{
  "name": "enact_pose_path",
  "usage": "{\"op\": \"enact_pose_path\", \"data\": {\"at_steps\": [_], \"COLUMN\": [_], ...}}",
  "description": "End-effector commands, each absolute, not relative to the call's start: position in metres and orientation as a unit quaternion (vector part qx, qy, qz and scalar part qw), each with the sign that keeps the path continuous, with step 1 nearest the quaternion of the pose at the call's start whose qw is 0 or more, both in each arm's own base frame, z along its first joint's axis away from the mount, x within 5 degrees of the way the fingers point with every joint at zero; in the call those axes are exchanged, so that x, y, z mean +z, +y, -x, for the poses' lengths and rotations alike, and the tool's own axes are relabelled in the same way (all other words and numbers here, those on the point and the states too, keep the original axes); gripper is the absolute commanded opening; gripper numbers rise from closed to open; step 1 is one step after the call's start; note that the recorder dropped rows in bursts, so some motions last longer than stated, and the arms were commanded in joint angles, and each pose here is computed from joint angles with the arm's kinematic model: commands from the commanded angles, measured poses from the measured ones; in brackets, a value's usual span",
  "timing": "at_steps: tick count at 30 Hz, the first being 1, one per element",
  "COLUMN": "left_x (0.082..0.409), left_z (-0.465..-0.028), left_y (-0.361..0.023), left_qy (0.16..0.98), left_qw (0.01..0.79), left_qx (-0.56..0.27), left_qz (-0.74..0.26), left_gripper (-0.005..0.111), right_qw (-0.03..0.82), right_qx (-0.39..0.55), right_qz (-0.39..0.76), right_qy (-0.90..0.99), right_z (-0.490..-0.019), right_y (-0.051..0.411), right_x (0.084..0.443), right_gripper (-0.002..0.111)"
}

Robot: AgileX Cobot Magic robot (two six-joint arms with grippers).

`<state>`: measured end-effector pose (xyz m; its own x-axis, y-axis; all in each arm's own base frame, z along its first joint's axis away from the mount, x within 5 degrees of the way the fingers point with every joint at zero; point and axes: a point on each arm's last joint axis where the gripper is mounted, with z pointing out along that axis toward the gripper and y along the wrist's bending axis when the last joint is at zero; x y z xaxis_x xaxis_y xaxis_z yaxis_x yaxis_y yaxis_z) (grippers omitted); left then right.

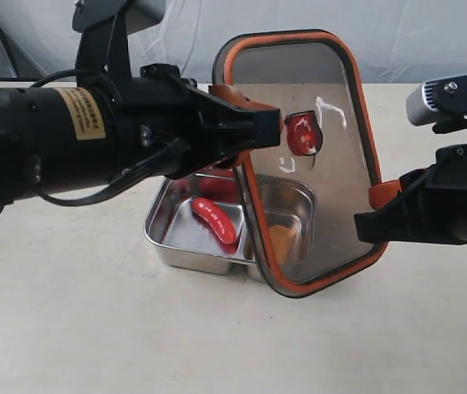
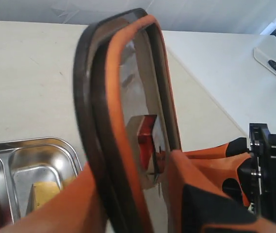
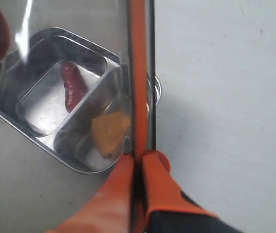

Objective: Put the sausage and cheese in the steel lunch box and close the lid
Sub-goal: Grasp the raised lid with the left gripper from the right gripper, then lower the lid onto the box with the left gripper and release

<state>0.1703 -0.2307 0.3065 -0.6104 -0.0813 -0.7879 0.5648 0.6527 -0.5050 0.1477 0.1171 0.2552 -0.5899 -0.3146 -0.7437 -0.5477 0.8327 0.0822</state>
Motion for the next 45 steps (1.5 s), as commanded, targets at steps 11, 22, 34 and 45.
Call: {"op": "enact_pose_path", "data": {"at_steps": [11, 22, 34, 45], "left_x": [0.312, 0.322, 0.313, 0.267], "left_z": [-0.171, -0.183, -0.213, -0.166], "left_y": [-0.233, -0.223, -0.218, -0.281], "left_qy": [0.783, 0.769, 0.655, 0.581], "left_qw": [0.454, 0.496, 0.504, 0.467], "left_qx": [-0.377, -0.302, 0.151, 0.278], "left_qz": [-0.196, -0.266, -0.542, -0.606], "left_gripper": [0.0, 0.0, 0.0, 0.0], "right_qw": [0.389, 0.396, 0.444, 0.441], "right_qx": [0.151, 0.123, 0.104, 0.063], "right_qz": [0.253, 0.26, 0.239, 0.2], "right_qy": [0.873, 0.872, 0.857, 0.873], "right_z": [-0.147, -0.14, -0.122, -0.125], "right_y": [0.117, 0.106, 0.082, 0.072], "right_x": [0.257, 0.264, 0.284, 0.283], "right_gripper": [0.007, 0.042, 0.042, 0.042]}}
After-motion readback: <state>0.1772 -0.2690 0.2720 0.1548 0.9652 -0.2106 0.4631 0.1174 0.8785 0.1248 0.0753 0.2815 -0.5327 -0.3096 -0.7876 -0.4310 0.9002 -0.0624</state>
